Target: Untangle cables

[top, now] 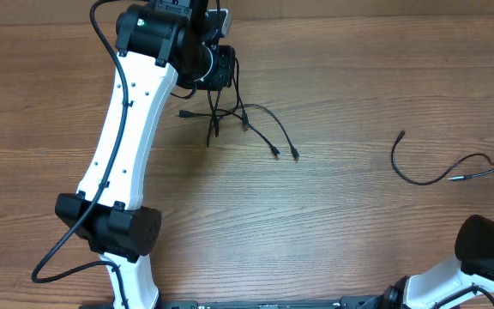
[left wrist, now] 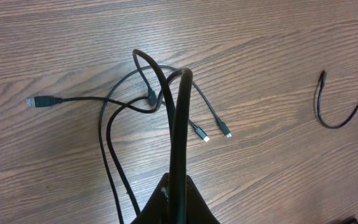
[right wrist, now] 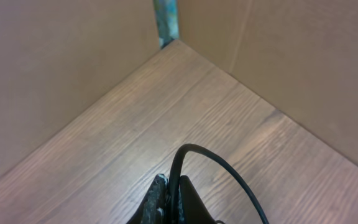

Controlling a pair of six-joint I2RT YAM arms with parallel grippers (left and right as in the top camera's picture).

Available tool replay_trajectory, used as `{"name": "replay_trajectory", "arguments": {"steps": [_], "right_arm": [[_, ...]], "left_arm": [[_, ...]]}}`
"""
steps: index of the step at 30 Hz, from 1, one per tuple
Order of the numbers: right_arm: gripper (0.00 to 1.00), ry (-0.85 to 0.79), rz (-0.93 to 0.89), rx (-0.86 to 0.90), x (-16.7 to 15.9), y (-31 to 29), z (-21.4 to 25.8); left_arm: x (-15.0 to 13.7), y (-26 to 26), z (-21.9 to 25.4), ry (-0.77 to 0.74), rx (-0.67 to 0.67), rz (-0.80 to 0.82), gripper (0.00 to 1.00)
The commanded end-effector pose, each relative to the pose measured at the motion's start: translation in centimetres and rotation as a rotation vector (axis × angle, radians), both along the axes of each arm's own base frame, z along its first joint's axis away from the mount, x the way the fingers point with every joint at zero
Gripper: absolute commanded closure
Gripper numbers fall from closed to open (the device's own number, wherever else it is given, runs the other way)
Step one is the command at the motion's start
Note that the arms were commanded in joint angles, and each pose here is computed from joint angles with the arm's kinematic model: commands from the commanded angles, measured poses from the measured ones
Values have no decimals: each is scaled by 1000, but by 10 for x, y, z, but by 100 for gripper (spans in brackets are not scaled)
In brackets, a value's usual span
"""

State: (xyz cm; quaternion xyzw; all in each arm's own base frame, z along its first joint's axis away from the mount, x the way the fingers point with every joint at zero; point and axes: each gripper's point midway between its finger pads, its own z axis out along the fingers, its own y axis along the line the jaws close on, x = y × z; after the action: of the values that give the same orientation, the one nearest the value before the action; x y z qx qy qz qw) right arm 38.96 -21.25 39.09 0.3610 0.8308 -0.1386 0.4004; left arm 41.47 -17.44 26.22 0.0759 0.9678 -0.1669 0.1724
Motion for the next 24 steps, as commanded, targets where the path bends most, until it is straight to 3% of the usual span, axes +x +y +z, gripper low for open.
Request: {"name": "replay_trajectory", "arguments": {"steps": [1, 24], "right_arm": [[96, 5, -42, -44, -10, -7, 8], [96, 8, -111, -41, -25, -33, 7]], "left_arm": [[-1, 1, 11, -40, 6, -19, 96], [0, 2, 11, -43, 12, -15, 96]]}}
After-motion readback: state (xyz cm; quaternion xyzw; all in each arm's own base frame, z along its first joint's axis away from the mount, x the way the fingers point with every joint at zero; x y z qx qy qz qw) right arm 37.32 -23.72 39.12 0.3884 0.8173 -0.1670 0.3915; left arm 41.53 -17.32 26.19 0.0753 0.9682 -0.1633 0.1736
